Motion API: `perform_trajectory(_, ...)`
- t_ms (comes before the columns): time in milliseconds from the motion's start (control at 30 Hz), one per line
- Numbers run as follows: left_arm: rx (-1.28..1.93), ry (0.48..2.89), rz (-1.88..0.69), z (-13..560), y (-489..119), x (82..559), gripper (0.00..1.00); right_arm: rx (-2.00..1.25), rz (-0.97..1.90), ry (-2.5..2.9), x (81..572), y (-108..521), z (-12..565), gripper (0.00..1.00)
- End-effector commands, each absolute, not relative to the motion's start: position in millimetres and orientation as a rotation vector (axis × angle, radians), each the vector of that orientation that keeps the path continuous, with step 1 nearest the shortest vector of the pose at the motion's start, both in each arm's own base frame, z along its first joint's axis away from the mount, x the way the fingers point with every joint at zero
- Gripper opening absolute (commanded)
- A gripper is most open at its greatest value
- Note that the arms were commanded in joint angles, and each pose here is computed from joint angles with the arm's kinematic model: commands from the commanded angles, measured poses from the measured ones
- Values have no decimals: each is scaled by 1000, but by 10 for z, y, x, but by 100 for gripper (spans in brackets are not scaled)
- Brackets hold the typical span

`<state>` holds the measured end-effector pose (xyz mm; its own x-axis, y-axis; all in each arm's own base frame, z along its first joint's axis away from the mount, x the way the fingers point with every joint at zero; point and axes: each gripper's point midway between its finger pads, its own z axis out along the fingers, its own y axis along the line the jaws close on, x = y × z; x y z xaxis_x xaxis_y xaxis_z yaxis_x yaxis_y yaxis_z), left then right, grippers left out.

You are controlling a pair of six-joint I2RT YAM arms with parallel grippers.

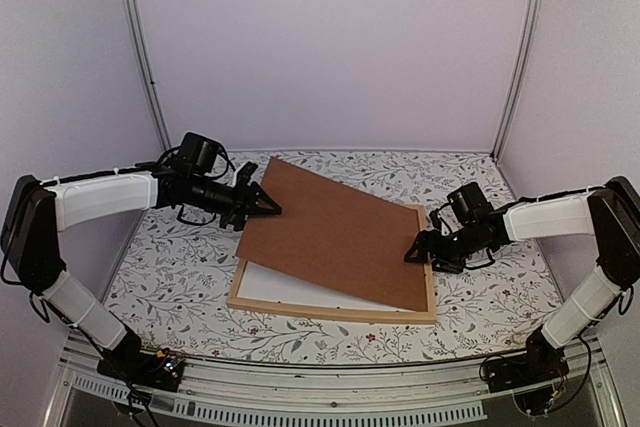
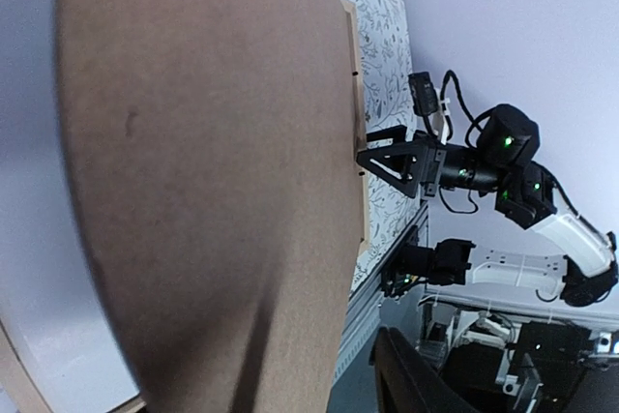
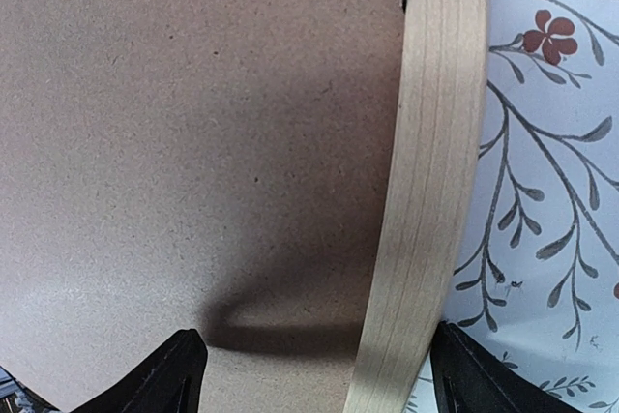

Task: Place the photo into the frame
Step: Pick up the backboard from the frame body, then pass from the left arm to the right

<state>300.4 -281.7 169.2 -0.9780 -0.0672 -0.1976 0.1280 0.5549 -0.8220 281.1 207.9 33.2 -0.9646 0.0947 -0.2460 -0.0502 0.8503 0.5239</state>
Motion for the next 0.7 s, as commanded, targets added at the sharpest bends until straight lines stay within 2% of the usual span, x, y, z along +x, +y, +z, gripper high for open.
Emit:
perform_trajectory(0, 94, 2477, -1475, 1908, -2775, 3016, 44, 1, 820, 2792, 2698, 2111, 341, 83)
perform_trajectory(500, 136, 2488, -1479, 1804, -2771, 3002, 12, -25, 850, 2731, 2787, 2132, 640, 84)
perform_trajectory(667, 135, 2477, -1479, 1819, -2772, 3015, 4, -31, 878, 2694, 2826, 2152, 817, 85)
